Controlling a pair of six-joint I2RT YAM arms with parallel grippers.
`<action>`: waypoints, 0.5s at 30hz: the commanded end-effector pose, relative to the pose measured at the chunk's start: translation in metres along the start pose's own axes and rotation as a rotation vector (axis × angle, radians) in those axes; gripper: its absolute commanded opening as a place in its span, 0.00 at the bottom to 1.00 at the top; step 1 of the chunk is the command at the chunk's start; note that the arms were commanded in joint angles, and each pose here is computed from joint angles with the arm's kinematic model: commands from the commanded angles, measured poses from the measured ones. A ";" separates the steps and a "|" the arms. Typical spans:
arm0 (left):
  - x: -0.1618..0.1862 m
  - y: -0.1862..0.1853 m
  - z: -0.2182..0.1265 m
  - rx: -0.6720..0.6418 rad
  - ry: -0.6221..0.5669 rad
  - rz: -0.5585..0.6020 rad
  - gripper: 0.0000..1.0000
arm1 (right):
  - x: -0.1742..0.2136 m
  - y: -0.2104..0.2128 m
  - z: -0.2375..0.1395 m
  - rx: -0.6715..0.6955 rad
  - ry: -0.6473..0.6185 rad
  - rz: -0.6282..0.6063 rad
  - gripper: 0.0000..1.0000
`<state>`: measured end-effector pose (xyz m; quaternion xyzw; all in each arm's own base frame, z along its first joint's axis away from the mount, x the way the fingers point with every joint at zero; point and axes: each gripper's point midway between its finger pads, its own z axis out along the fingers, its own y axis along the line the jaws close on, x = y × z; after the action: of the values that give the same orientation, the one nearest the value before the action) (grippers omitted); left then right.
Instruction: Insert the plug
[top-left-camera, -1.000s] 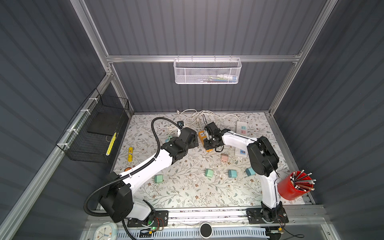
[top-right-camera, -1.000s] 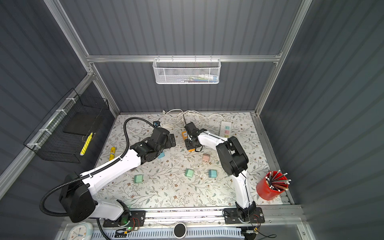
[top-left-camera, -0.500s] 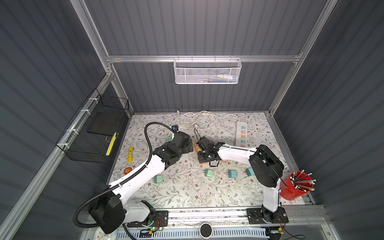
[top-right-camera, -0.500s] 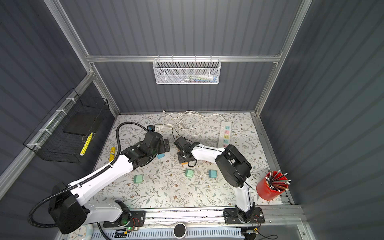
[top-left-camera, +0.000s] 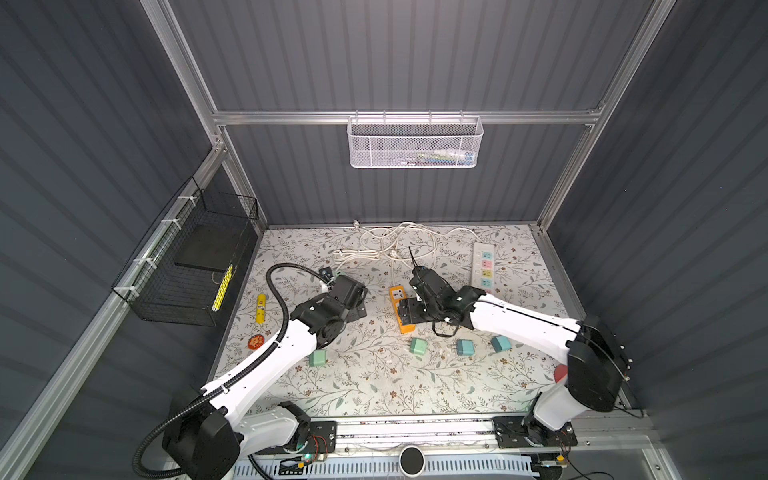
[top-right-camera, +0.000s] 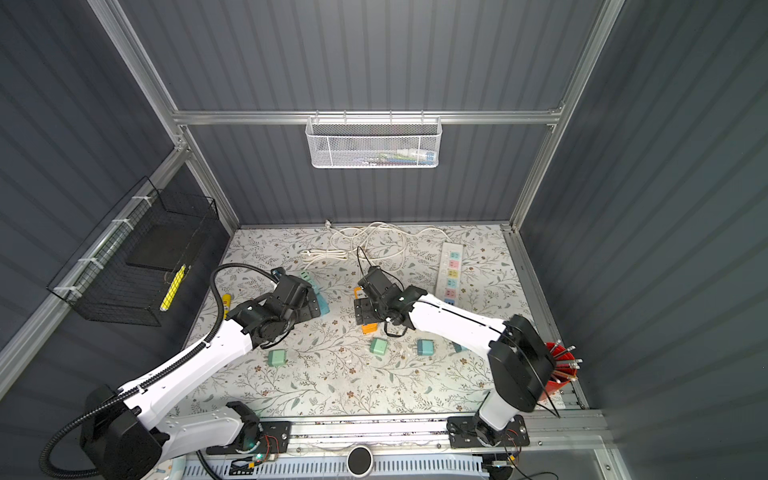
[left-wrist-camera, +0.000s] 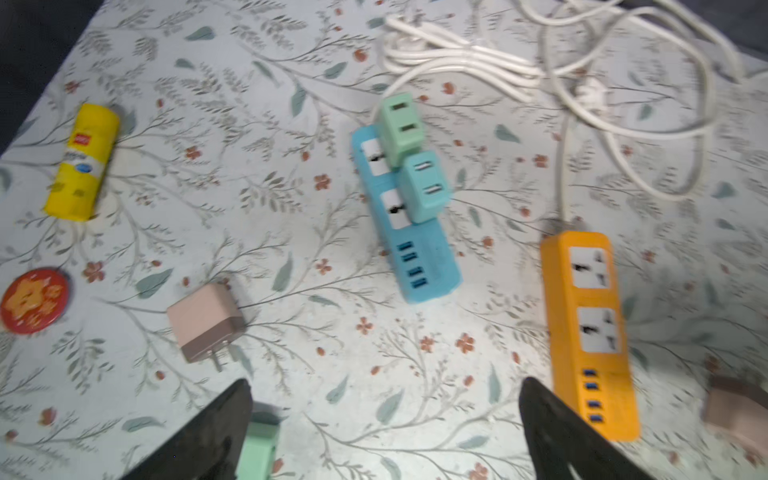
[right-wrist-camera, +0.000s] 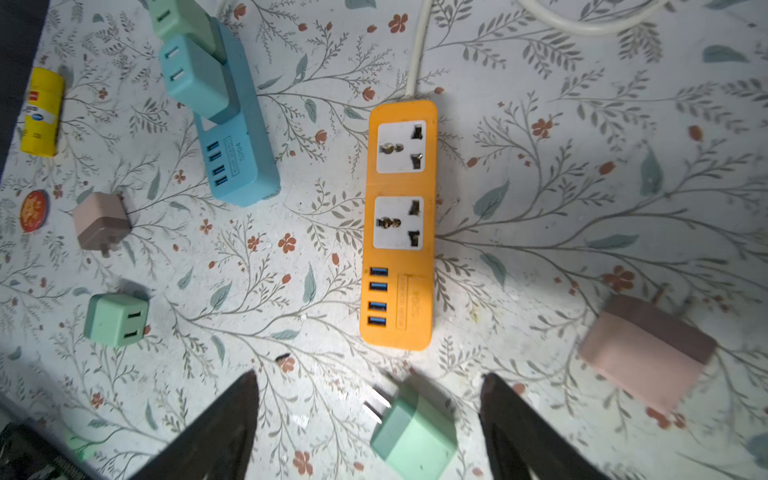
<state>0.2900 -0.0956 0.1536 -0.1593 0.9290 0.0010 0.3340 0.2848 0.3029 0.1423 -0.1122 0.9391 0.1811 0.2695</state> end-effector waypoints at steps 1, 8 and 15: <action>0.027 0.052 0.025 -0.130 0.154 -0.202 1.00 | 0.014 -0.009 -0.019 0.011 0.010 -0.020 0.85; 0.029 0.080 0.052 -0.230 0.211 -0.420 0.91 | 0.009 -0.012 -0.047 -0.022 -0.069 -0.045 0.85; 0.032 0.095 0.076 -0.255 0.275 -0.486 0.80 | 0.016 -0.019 -0.041 0.001 -0.061 -0.107 0.85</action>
<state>0.2848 -0.0070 0.0708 -0.4001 0.8957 0.0301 0.1919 0.2594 0.2706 0.1661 -0.1370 0.9242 0.1862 0.3041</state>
